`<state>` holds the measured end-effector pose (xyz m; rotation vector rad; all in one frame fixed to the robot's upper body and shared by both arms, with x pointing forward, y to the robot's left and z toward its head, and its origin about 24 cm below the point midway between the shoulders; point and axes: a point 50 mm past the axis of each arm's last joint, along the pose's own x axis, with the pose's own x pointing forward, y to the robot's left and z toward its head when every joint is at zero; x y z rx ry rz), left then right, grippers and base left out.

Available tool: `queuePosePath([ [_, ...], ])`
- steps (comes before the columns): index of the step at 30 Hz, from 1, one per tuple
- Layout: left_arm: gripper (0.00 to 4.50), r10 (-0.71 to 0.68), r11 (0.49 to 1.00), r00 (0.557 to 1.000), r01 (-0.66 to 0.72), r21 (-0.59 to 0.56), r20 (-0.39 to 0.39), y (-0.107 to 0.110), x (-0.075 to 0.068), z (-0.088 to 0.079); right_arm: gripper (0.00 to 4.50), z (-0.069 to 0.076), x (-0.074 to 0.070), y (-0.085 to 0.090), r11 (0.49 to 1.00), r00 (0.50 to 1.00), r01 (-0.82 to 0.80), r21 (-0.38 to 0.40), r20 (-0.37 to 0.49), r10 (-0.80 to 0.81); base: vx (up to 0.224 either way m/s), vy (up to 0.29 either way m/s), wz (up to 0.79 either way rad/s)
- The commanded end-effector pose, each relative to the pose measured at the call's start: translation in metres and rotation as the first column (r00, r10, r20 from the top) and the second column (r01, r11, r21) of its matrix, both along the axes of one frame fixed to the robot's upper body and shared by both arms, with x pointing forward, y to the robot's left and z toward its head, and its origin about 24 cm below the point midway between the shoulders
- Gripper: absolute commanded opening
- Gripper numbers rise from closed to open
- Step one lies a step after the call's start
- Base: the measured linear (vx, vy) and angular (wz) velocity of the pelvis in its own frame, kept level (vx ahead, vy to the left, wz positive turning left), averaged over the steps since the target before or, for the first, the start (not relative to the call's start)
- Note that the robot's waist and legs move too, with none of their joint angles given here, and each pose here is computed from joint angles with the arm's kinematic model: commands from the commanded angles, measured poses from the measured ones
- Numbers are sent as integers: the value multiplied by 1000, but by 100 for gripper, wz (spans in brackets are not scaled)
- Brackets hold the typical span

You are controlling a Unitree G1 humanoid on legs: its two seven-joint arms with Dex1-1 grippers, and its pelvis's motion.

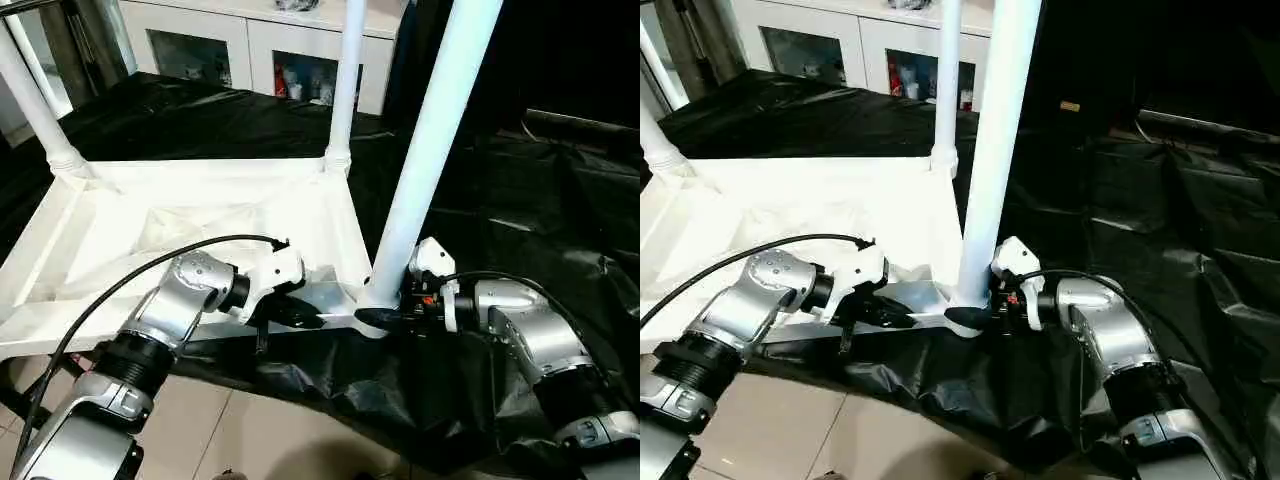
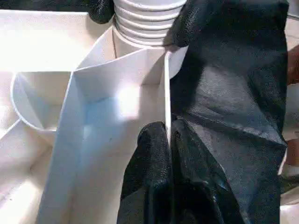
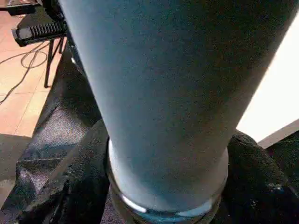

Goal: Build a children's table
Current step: Rotate leg to tighten

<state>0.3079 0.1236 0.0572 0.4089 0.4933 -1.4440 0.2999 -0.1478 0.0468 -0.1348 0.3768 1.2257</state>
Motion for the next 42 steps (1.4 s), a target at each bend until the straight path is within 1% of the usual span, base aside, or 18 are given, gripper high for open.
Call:
queuePosePath([
  [1,0,20,998,999,-18,-65,35,-19,7,9,278,-3,3,9,998,998,61,19,-9,-60,0,0,0],
  [3,0,69,995,997,-66,-77,41,-22,12,10,278,-6,8,10,991,991,133,18,-12,-133,0,0,0],
  [4,0,174,982,983,-169,-90,55,-26,23,13,277,-13,19,15,952,952,307,2,-18,-307,0,0,0],
  [5,0,220,972,974,-213,-95,63,-28,28,15,277,-16,23,18,925,925,379,1,-27,-379,0,0,0],
  [6,0,220,972,974,-213,-95,63,-28,28,15,277,-16,23,18,925,925,379,1,-27,-379,0,0,0],
  [9,0,333,940,939,-323,-109,85,-35,41,19,277,-22,32,30,857,855,516,10,-73,-514,0,0,0],
  [11,0,415,908,903,-403,-116,110,-41,51,23,277,-24,38,42,814,810,581,8,-97,-578,0,0,0],
  [13,0,470,881,872,-457,-120,133,-48,57,25,277,-21,43,60,783,783,621,25,-68,-619,0,0,0],
  [16,0,455,890,878,-440,-120,152,-55,57,25,277,-17,44,75,804,806,592,54,-35,-591,0,0,0],
  [18,0,440,897,885,-426,-120,151,-56,56,25,277,-16,43,81,822,826,564,75,-50,-562,0,0,0],
  [19,0,426,904,893,-411,-123,147,-57,54,24,332,-15,43,83,830,835,550,90,-72,-546,0,0,0],
  [20,0,408,911,901,-392,-128,146,-57,53,24,346,-14,43,83,835,841,541,101,-82,-535,0,0,0],
  [25,0,296,953,945,-281,-114,140,-52,43,17,383,-12,44,71,872,874,485,72,-12,-485,0,0,0],
  [28,0,172,981,978,-159,-108,122,-47,30,11,383,-9,38,58,924,925,376,69,38,-379,0,0,0],
  [29,0,172,981,978,-159,-108,122,-47,30,11,383,-9,38,58,924,925,376,69,38,-379,0,0,0],
  [36,0,29,997,996,-23,-73,85,-30,13,4,383,1,15,37,993,992,95,67,78,-101,0,0,0],
  [39,0,-7,998,998,12,-68,70,-23,7,4,383,1,4,27,999,997,-15,33,73,12,0,0,0],
  [42,0,-43,998,997,46,-43,59,-16,3,4,383,2,-1,22,998,997,-49,26,68,47,0,0,0],
])
